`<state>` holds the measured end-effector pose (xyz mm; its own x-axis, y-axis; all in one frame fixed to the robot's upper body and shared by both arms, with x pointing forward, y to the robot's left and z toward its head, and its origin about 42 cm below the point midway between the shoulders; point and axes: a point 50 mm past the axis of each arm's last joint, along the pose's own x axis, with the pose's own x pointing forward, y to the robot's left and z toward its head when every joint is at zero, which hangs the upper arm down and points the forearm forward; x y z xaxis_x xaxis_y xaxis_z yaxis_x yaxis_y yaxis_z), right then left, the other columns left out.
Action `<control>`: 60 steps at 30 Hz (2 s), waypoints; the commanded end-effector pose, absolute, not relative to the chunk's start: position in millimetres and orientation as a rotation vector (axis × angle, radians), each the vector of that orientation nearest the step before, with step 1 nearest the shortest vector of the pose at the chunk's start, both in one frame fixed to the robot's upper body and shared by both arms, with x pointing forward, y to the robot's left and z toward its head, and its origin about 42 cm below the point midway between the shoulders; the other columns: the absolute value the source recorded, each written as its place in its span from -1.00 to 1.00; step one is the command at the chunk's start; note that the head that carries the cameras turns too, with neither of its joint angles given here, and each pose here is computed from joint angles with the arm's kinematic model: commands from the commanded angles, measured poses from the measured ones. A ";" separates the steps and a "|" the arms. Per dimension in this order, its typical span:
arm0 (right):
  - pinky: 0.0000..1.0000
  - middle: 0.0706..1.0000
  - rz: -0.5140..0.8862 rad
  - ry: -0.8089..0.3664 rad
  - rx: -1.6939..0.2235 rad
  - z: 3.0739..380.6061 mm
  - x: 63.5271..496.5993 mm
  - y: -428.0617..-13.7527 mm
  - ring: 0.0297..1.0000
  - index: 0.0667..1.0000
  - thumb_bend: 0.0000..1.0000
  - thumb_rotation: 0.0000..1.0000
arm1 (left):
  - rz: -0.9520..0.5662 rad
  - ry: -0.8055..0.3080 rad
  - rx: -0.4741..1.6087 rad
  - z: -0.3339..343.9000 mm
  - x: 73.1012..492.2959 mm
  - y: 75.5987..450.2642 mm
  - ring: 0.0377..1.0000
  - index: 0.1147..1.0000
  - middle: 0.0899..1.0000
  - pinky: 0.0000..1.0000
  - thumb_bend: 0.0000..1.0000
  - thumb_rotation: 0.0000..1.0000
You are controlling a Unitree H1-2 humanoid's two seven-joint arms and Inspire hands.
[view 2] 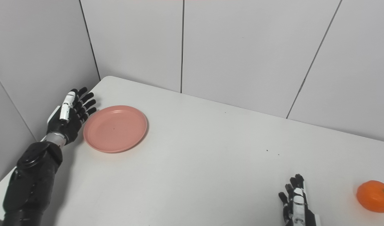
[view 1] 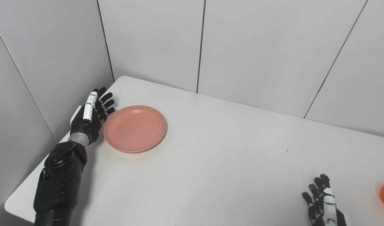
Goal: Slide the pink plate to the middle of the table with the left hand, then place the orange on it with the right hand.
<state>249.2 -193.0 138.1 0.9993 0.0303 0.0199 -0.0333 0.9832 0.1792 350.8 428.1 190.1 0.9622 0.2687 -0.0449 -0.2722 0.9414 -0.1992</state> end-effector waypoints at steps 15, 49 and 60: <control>1.00 1.00 0.045 -0.063 0.184 149.7 250.1 -196.4 1.00 1.00 -0.76 1.00 | 0.270 -0.085 -0.213 207.9 348.9 439.3 0.93 0.87 0.89 0.99 -0.39 1.00; 1.00 1.00 0.045 -0.056 0.191 150.9 251.1 -197.2 1.00 1.00 -0.75 1.00 | 0.276 -0.023 -0.236 160.2 356.8 436.7 0.93 0.88 0.92 0.99 -0.30 1.00; 1.00 1.00 0.052 -0.066 0.185 150.9 250.9 -195.8 1.00 1.00 -0.76 1.00 | 0.184 -0.003 -0.255 154.7 361.7 420.2 0.86 0.84 0.85 0.89 -0.25 1.00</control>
